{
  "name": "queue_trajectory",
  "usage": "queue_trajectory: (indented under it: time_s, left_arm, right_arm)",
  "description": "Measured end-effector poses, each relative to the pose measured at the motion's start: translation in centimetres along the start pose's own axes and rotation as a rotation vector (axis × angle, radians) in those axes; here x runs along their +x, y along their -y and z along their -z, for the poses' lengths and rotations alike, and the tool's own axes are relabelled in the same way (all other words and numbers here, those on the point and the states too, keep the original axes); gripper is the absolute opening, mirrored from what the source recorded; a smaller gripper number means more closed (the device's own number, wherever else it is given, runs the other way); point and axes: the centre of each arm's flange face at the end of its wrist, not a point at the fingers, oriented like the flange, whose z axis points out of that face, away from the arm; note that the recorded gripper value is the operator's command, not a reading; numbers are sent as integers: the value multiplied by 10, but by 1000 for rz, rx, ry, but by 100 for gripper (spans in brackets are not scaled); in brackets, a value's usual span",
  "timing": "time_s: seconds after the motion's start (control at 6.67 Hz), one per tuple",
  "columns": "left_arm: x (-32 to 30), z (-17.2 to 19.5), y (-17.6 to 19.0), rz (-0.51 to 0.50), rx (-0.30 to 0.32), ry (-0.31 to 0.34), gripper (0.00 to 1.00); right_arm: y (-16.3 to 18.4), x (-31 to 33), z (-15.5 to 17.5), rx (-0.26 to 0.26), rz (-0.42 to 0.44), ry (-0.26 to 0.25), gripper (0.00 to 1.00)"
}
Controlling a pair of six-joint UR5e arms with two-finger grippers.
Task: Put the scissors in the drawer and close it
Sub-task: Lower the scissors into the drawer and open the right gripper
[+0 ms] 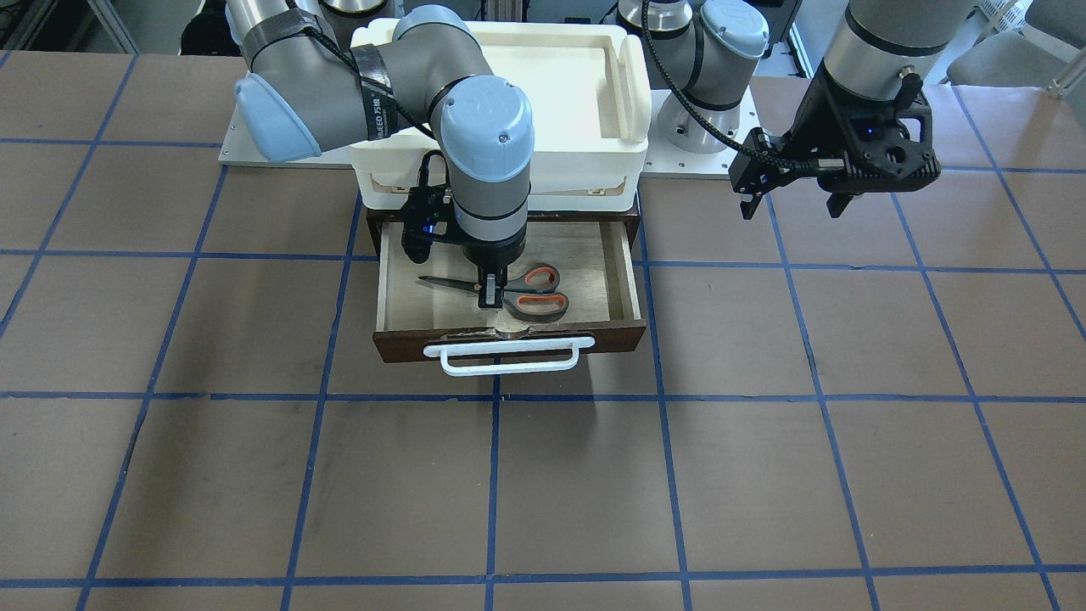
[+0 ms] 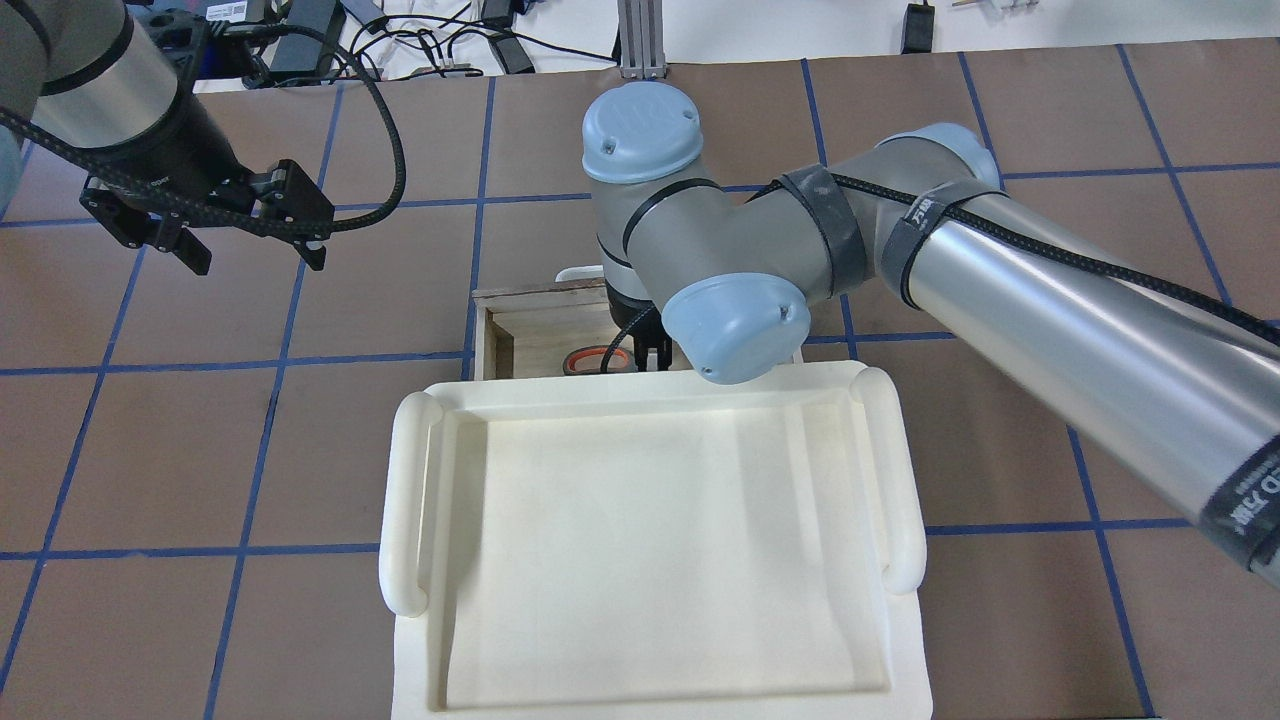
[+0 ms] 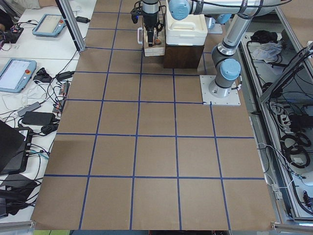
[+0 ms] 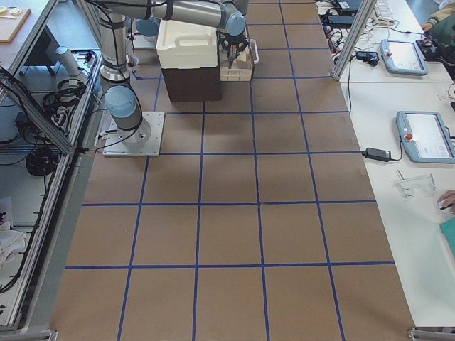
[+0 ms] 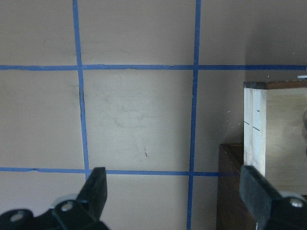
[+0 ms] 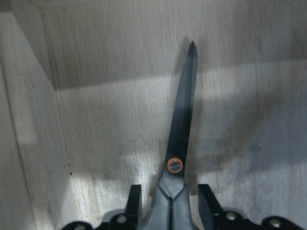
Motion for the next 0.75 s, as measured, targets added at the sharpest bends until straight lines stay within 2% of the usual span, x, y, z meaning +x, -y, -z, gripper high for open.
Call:
queue_trajectory:
  time_s: [0.3, 0.75]
  left_arm:
    - [-7, -2, -1, 14, -23, -1, 100]
    - [-5, -8, 3, 11, -35, -13, 100]
  right_arm:
    - [-9, 3, 8, -28, 7, 10, 56]
    - [-13, -24, 72, -83, 39, 121, 54]
